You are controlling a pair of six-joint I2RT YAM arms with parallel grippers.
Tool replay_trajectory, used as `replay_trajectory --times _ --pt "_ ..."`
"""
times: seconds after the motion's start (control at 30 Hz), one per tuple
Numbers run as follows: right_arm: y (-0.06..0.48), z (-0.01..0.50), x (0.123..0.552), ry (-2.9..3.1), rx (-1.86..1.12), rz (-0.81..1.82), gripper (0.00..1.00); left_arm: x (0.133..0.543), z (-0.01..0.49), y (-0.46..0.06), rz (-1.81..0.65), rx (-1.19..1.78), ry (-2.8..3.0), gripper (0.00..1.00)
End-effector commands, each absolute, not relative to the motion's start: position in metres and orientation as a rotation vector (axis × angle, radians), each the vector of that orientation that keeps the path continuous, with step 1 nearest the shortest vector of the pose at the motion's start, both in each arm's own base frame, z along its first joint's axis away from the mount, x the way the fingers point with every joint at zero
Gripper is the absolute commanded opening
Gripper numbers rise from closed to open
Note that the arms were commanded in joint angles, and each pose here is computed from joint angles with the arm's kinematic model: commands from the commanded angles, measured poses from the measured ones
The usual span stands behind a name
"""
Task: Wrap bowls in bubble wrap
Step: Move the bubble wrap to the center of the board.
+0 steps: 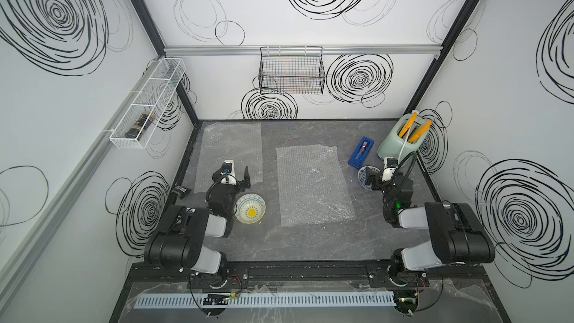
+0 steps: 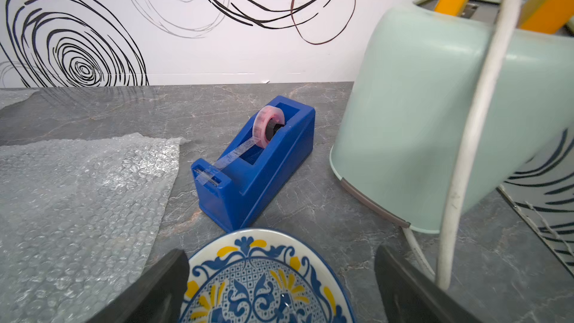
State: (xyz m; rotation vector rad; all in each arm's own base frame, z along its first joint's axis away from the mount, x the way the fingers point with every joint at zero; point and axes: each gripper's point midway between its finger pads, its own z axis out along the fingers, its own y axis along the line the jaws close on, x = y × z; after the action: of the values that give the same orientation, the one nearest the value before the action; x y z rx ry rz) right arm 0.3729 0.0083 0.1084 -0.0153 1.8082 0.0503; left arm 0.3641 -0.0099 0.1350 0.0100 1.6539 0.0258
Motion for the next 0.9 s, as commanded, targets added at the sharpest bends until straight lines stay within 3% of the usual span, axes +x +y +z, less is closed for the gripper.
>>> replay_trajectory --times 0.0,0.87 --pt "0.0088 0.1188 0.3736 1.765 -0.021 0.042 0.97 0.3661 0.1525 -0.0108 0.027 -0.002 1.585 0.97" --pt "0.0071 0.116 0.3784 1.786 -0.024 0.094 0.97 0.3665 0.1511 -0.0109 0.014 0.0 1.591 0.96"
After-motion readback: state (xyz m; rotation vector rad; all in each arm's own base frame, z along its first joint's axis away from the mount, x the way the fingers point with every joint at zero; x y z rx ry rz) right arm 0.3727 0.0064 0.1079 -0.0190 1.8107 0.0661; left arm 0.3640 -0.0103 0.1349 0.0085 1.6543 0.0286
